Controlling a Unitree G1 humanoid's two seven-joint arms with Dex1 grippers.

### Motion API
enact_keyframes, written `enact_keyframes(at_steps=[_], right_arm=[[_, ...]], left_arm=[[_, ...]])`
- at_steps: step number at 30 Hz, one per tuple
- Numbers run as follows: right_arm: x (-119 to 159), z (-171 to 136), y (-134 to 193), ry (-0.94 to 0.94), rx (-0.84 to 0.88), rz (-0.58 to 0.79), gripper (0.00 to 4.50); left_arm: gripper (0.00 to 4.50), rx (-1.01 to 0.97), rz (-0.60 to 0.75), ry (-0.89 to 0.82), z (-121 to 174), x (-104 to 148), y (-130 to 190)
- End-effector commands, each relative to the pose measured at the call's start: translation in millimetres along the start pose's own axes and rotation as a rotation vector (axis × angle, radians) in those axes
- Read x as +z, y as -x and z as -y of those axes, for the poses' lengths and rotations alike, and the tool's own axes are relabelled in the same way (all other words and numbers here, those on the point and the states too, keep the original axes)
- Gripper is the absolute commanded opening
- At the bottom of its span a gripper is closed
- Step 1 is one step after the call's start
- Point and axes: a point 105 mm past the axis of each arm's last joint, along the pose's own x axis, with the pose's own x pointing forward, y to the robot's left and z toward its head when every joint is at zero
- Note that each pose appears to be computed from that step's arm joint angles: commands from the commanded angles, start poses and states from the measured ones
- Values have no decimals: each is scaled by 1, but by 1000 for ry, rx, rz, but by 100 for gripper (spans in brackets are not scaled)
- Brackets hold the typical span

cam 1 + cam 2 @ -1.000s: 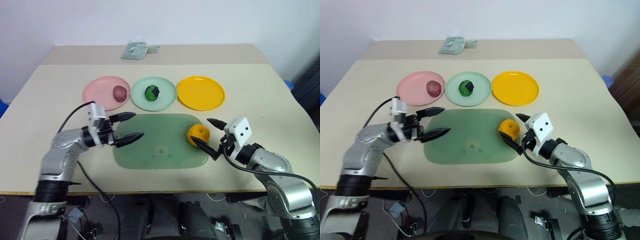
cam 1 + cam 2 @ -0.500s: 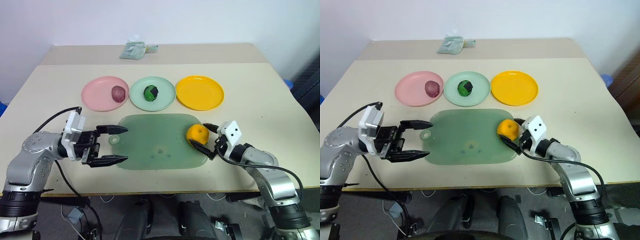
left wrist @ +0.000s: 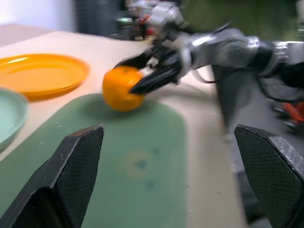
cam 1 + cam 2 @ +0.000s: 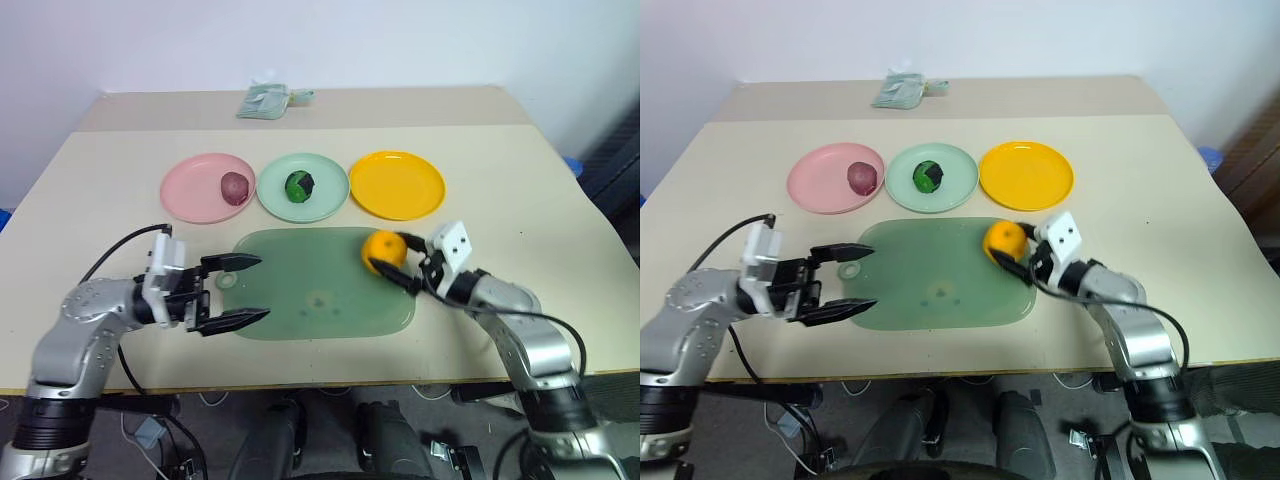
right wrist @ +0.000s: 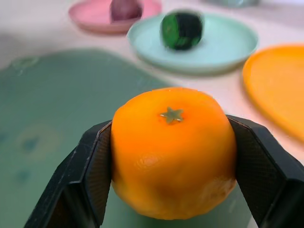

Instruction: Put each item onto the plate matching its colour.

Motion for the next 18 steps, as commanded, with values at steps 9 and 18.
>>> enact_keyframes(at_steps=[9, 18], right_arm=[[29, 84, -82, 135, -244, -2, 294], [25, 99, -97, 124, -330, -102, 397]], left_arm=[[450, 288, -29, -83, -19, -4, -26], [450, 373, -55, -71, -13, -17, -17]])
